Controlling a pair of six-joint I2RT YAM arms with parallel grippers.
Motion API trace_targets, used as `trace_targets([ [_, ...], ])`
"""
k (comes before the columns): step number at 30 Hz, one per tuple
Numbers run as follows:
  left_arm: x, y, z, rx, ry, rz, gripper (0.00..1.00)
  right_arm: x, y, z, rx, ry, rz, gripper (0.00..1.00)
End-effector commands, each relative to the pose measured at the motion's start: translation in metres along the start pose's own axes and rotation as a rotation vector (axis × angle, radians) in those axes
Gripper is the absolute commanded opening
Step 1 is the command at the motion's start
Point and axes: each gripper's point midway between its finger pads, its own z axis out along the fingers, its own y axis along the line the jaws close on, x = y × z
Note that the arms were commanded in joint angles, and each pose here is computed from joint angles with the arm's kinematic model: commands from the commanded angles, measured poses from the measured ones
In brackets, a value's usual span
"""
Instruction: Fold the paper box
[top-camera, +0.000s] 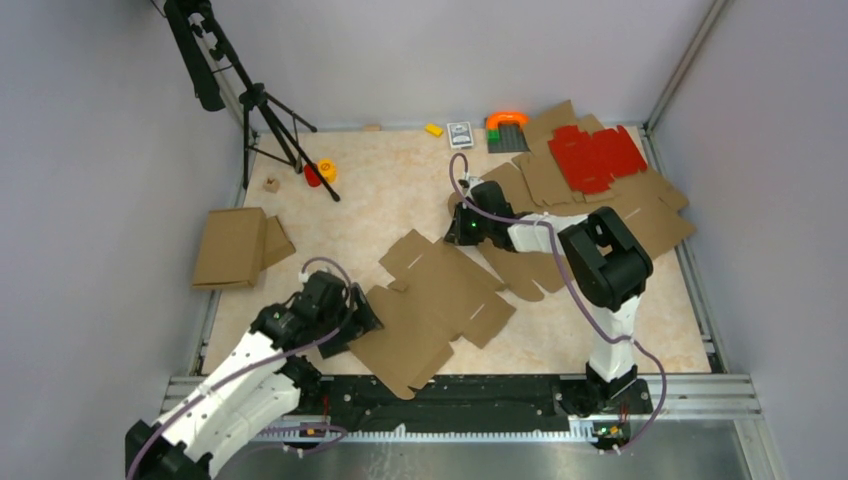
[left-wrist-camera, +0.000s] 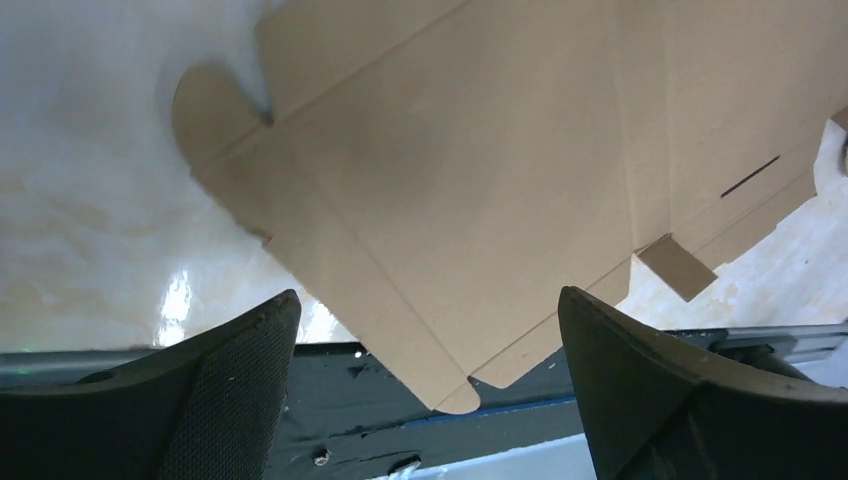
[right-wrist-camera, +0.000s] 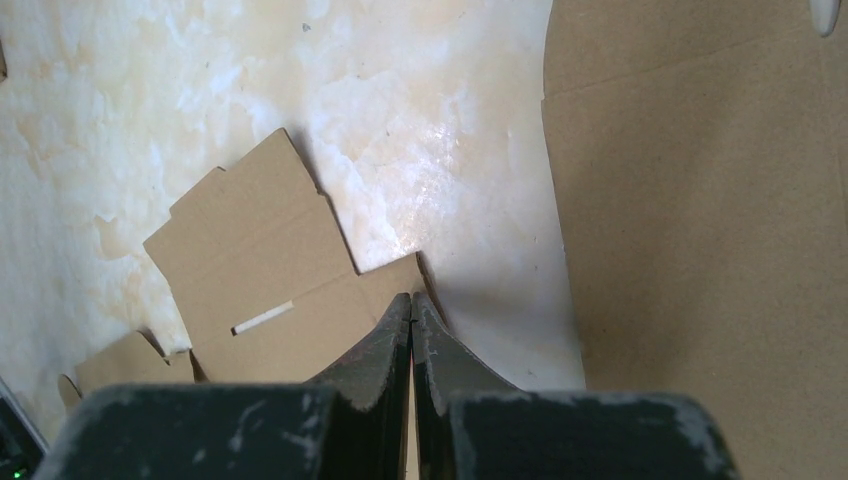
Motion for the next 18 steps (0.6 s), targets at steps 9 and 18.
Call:
trace_targets([
  [9, 0.023, 0.051, 0.01, -0.147, -0.047, -0.365, 0.99, -0.003, 0.002, -0.013, 0.022, -0.025, -0.056, 0.1],
  [18, 0.008, 0.037, 0.035, -0.057, -0.113, -0.363, 0.74, -0.007, 0.006, -0.018, 0.001, -0.069, -0.064, 0.23],
])
